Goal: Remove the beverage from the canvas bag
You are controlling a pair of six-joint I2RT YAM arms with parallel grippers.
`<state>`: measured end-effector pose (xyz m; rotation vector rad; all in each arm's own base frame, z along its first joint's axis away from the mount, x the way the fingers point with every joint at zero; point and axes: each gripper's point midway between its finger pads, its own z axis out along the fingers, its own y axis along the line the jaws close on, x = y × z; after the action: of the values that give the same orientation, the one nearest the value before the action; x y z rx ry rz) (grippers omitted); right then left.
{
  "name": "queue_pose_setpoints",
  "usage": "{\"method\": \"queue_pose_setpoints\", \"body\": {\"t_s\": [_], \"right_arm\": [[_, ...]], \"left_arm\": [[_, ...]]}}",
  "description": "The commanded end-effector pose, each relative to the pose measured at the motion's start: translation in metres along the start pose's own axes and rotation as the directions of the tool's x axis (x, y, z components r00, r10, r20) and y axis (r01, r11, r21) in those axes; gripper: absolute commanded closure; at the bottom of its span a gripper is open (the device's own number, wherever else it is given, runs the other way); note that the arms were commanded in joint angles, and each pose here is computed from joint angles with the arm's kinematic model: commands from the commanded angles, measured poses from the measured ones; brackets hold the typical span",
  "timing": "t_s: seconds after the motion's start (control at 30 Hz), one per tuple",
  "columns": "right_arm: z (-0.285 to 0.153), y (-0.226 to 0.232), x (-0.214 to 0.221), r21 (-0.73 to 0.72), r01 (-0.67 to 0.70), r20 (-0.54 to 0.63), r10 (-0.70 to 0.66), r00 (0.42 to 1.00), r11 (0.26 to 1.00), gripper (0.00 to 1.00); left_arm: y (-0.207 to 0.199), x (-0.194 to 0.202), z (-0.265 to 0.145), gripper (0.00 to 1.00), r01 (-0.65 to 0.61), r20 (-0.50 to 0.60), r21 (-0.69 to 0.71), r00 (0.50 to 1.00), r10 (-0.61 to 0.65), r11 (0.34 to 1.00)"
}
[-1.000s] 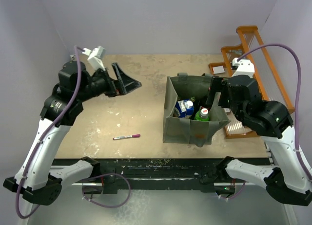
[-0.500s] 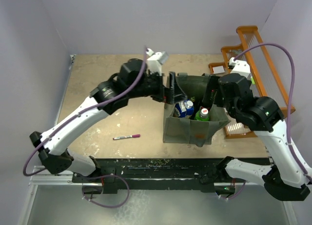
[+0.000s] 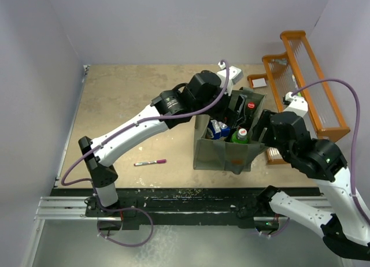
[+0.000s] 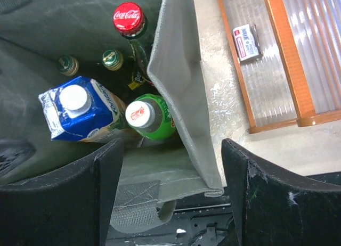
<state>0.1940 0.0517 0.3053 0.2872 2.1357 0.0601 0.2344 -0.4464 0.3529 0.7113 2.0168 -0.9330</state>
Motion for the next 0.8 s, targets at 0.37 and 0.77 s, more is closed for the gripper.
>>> {"method": "queue_pose_setpoints", "body": {"t_s": [0.37, 0.77], "right_arm": [[0.032, 0.006, -0.005, 0.095, 0.066, 0.028, -0.069, 0.997, 0.993, 0.66], [0.023, -0.005, -0.003, 0.106, -0.041, 0.062, 0.035, 0.997, 0.993, 1.0]], "left_arm": [[0.02, -0.037, 0.048, 0.16, -0.076, 0.203, 0.161, 0.978, 0.042, 0.984], [0.025, -0.013, 0.104, 0.31, -0.179, 0.226, 0.111, 0.962, 0.151, 0.978]]}}
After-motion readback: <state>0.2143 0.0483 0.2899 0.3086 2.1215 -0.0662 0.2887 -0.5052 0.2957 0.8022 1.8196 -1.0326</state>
